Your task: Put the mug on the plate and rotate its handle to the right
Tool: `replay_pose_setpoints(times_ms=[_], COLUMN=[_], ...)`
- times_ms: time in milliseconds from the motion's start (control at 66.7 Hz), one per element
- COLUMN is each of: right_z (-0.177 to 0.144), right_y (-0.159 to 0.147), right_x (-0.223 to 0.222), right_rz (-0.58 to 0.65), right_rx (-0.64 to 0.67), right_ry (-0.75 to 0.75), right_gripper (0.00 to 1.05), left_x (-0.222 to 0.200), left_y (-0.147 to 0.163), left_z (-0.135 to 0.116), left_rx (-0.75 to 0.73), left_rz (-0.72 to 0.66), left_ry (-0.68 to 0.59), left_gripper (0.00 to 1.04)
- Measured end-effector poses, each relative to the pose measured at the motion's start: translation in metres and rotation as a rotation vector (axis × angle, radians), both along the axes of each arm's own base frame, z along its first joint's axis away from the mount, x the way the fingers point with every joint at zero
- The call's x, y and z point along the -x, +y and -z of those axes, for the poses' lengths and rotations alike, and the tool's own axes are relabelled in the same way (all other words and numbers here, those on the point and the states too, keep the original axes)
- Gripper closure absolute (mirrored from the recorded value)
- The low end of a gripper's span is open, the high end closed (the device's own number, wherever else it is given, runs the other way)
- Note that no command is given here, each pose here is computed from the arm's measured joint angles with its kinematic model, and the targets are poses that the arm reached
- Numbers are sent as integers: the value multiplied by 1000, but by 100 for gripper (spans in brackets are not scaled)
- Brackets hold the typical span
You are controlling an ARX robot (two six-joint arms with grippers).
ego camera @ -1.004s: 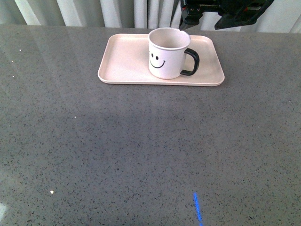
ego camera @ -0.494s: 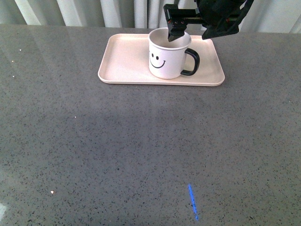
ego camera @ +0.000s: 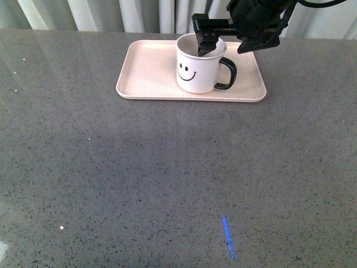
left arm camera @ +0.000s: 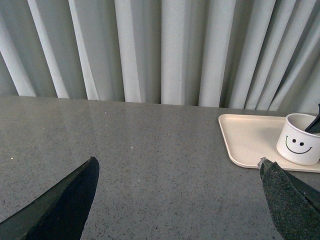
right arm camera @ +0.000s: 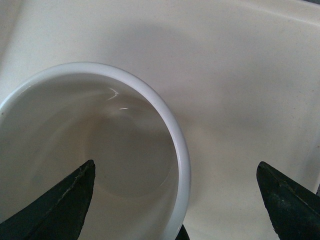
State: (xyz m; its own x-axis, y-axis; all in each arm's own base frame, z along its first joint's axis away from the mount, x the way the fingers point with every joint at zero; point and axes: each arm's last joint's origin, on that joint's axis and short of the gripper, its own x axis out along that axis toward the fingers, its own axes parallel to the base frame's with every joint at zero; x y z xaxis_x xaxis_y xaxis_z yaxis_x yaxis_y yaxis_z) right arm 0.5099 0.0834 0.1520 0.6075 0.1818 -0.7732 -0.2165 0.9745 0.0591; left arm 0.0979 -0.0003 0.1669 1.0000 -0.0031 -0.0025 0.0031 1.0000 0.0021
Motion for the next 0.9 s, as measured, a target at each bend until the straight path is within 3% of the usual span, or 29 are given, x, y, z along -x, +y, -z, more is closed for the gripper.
replay_pose_setpoints(times_ms=[195, 644, 899], right_z=[2, 0, -10], right_y=[0, 1, -5], right_x=[0, 0, -1], right_rz=[14, 24, 12], right_rx=[-2, -15, -18], right_ry=[7, 23, 36], right_gripper=[35, 103, 103], left_x=[0, 0, 0], left_y=[0, 0, 0], left_z=[0, 0, 0], left_rx=[0, 0, 0], left_rz=[0, 0, 0], left_ry=[0, 0, 0], left_gripper=[9, 9, 9])
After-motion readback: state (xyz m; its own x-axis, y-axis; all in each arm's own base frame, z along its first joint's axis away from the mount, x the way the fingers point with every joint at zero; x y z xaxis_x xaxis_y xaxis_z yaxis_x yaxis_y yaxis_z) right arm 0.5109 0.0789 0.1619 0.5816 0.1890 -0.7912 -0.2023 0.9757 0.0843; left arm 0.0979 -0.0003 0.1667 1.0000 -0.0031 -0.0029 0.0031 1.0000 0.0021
